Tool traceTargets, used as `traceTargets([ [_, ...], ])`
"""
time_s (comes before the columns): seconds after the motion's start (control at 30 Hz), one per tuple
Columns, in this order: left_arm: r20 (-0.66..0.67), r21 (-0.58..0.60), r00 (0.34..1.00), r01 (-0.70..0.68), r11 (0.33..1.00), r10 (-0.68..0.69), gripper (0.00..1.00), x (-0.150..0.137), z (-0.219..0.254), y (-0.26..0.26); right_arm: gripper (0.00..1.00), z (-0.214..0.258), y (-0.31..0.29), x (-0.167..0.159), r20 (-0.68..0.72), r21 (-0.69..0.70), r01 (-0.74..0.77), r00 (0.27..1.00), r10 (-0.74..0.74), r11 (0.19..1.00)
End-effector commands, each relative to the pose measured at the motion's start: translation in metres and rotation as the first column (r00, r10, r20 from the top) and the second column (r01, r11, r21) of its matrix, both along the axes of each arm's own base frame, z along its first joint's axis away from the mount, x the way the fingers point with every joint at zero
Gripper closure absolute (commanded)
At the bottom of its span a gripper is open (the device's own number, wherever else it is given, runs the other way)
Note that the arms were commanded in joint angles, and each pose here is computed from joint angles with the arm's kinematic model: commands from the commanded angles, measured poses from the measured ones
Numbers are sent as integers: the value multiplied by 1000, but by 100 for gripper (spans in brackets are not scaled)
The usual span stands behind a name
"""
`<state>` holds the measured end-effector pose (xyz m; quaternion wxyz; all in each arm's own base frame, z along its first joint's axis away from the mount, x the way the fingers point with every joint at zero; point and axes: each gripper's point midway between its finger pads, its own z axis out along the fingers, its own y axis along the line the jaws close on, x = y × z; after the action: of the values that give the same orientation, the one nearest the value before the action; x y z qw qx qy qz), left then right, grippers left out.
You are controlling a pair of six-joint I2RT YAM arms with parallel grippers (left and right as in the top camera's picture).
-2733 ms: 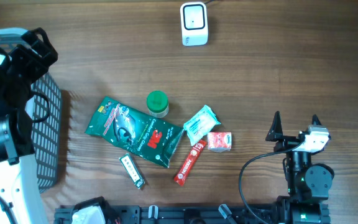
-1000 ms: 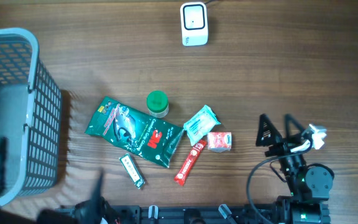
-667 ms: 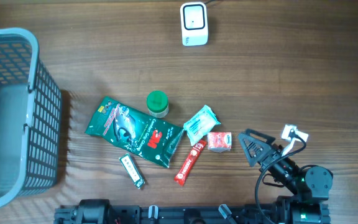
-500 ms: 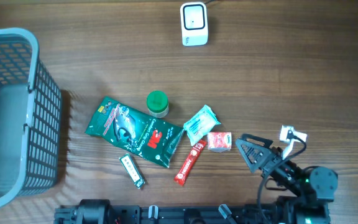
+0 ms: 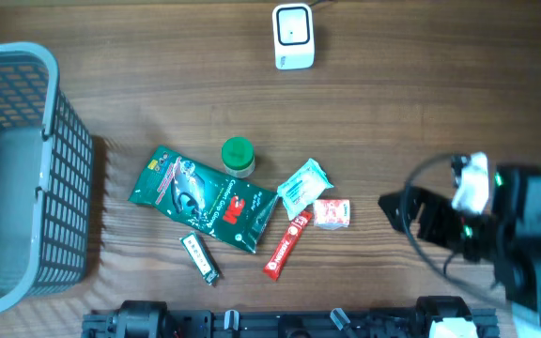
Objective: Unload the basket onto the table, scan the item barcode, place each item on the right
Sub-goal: 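Reach the right gripper toward the red-white Kleenex pack, then grasp the Kleenex pack with the right gripper and lift it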
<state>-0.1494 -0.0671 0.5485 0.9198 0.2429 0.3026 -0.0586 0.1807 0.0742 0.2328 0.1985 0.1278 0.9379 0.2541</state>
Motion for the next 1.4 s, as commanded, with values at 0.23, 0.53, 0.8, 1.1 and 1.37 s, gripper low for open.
traceTargets([
  [0.23, 9, -11, 1000, -14, 1000, 14, 0, -1, 0, 4, 1, -121, 48, 44, -490, -44, -37, 872, 11, 998],
  [0.53, 9, -11, 1000, -14, 1000, 14, 0, -1, 0, 4, 8, -218, 72, 29, -577, -126, -19, 815, -58, 992],
  [0.8, 9, -11, 1000, -14, 1000, 14, 0, -1, 0, 4, 69, -244, 67, 22, -547, -120, -6, 835, -61, 993],
  [1.1, 9, -11, 1000, -14, 1000, 14, 0, -1, 0, 4, 95, -180, 87, 70, -278, -52, -139, 953, 119, 989],
  [1.37, 8, -11, 1000, -14, 1000, 14, 0, -1, 0, 4, 96, -25, 78, 101, 316, -17, -88, 944, 89, 996],
])
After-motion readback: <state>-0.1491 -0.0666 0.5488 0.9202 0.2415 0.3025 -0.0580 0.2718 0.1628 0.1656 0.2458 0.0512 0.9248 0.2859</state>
